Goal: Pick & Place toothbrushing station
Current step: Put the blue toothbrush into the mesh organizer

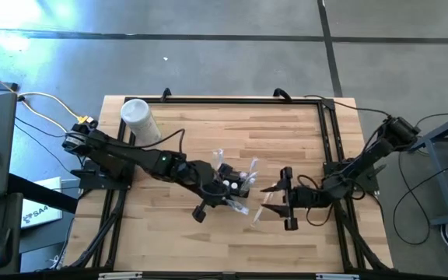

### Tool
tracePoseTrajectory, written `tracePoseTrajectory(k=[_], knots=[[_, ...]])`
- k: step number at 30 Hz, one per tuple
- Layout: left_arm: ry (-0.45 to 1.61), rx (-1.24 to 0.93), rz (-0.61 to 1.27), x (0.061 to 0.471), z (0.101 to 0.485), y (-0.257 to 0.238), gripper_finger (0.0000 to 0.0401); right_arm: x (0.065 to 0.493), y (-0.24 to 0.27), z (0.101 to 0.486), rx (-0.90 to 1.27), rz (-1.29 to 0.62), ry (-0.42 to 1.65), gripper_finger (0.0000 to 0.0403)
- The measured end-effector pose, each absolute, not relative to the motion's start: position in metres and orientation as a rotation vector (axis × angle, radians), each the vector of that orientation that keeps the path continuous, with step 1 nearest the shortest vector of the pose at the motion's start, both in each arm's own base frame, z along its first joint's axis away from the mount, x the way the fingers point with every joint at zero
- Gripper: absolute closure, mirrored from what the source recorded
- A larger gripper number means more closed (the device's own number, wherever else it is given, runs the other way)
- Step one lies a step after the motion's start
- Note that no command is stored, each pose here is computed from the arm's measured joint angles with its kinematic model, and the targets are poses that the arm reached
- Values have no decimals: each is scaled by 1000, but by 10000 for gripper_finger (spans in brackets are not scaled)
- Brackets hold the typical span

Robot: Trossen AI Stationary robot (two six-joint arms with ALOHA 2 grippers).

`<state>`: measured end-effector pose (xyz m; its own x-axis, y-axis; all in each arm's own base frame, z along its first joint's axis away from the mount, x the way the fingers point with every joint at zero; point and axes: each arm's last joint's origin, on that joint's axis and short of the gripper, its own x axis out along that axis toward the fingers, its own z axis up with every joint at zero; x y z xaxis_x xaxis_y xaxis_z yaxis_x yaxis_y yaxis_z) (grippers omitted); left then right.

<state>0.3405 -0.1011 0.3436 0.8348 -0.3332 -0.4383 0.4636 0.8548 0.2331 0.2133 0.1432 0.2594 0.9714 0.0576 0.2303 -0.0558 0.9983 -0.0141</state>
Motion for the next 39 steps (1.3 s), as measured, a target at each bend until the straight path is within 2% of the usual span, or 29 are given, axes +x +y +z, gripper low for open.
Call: tracePoseTrajectory(k=[4, 9, 18, 32, 39], knots=[[364, 313, -438, 347, 343, -103, 382, 213, 146, 259, -57, 147, -250, 227], [333, 302, -475, 359, 333, -108, 382, 216, 147, 255, -72, 126, -235, 227], [329, 283, -438, 376, 316, -112, 382, 231, 159, 258, -179, 116, -247, 225], [327, 281, -436, 376, 316, -112, 382, 254, 170, 271, -203, 92, -273, 143], [331, 275, -435, 376, 316, -112, 382, 260, 164, 272, -180, 153, -290, 162]])
